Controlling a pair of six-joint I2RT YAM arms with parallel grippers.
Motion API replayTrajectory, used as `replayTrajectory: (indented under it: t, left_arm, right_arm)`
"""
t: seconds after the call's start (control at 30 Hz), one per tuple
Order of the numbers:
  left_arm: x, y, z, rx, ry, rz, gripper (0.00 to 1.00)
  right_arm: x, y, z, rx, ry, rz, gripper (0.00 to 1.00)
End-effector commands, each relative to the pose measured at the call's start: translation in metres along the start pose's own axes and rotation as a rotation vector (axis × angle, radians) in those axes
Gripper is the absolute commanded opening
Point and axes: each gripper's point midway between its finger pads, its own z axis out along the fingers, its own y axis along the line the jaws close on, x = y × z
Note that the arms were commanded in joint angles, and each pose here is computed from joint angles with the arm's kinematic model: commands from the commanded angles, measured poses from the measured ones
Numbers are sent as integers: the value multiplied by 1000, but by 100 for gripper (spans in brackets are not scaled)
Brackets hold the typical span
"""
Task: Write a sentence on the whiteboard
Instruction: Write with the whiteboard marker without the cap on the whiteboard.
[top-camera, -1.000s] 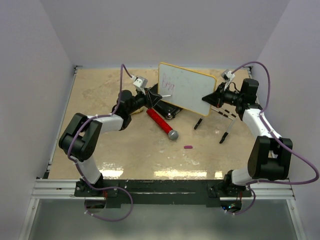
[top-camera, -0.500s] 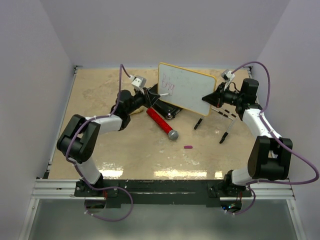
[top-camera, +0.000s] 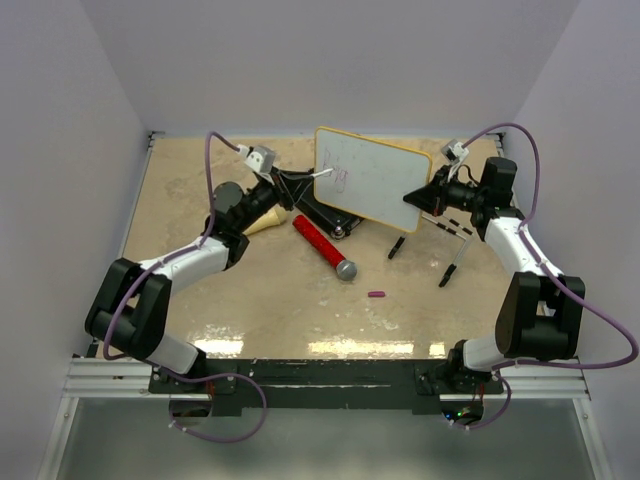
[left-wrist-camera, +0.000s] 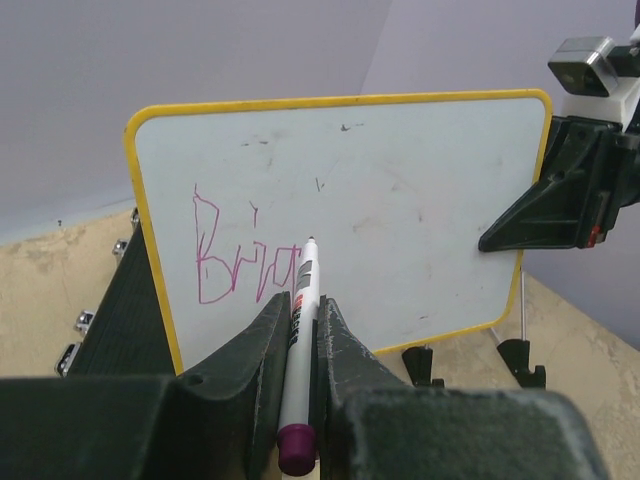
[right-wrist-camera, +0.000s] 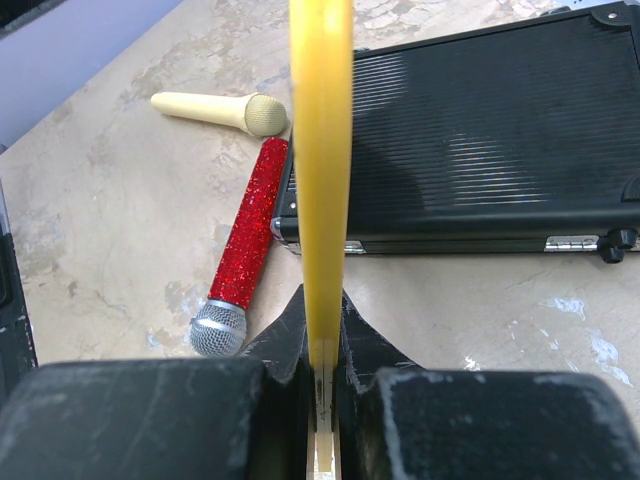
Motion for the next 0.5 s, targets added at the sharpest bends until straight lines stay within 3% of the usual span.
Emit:
replayTrajectory:
  t: [0.0, 0.47]
  left_arm:
    - [-7, -5, -7, 25, -35, 15, 0]
    - [7, -5, -15, 27, -20, -12, 0]
  right_arm:
    - [-11, 4, -1, -5, -11, -42, 0]
    - [-10, 2, 0, -5, -8, -40, 0]
